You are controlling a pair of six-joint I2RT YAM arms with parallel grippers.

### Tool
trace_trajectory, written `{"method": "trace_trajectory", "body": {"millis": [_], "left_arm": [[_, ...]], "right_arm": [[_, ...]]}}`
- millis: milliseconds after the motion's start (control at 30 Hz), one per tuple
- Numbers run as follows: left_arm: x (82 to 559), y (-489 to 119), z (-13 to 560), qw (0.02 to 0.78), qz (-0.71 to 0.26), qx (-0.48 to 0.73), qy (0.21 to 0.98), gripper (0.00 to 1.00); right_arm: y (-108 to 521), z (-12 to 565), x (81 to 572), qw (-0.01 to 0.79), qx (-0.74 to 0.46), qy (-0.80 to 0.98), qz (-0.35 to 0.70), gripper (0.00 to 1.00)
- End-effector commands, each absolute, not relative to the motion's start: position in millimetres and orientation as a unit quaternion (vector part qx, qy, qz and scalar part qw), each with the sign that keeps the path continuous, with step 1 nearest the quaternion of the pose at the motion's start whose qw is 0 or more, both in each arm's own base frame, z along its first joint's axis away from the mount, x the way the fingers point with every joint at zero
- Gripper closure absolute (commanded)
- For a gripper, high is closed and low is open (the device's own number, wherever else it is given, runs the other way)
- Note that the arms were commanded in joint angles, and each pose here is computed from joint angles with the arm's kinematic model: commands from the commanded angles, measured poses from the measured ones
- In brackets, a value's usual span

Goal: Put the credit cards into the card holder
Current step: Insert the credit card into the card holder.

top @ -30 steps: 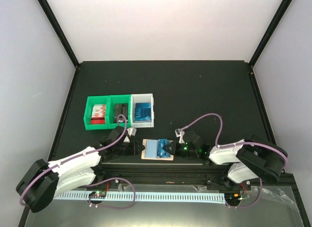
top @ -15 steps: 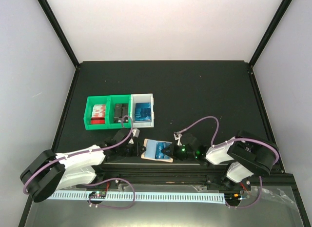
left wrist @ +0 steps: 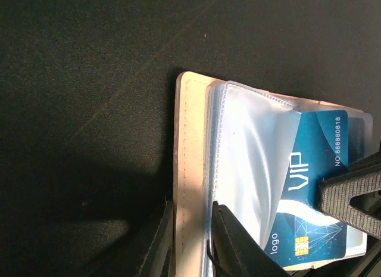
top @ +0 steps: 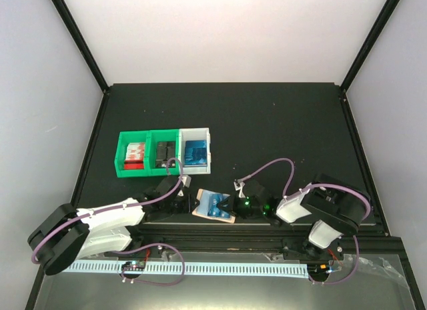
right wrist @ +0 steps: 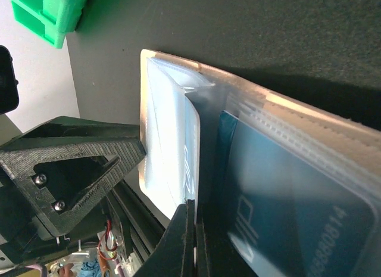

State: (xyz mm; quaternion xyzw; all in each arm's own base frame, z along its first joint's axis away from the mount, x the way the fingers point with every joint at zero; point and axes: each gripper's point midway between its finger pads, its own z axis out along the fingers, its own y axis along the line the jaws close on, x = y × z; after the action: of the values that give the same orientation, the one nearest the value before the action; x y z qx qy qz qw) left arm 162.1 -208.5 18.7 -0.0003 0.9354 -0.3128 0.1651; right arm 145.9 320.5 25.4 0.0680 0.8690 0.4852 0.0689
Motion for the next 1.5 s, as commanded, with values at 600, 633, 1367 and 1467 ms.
{"method": "trace_trajectory", "body": {"millis": [600,633,1367,1467], "left_arm": [[153.1,-200.8,9.5,0.146,-0.284,0.007,0.948,0.82],[152.7,-201.4,9.8,0.145,-0.286,0.007,0.947,0.82],[150.0,-206.4,10.0,0.138,-0.3,0.012,0.944,0.82],[152.0,-205.3,12.7,0.144,-0.298,0.01,0.944,0.81]], "right_arm": [[287.2,12.7,153.3,0.124,0.091,0.894,0.42,0.99],[287.8,12.8,153.7,0.125,0.09,0.894,0.421,0.99],[325.0,12.0,147.2,0.083,0.07,0.877,0.469,0.97],[324.5,11.5,145.4,0.079,0.07,0.879,0.465,0.95]]}}
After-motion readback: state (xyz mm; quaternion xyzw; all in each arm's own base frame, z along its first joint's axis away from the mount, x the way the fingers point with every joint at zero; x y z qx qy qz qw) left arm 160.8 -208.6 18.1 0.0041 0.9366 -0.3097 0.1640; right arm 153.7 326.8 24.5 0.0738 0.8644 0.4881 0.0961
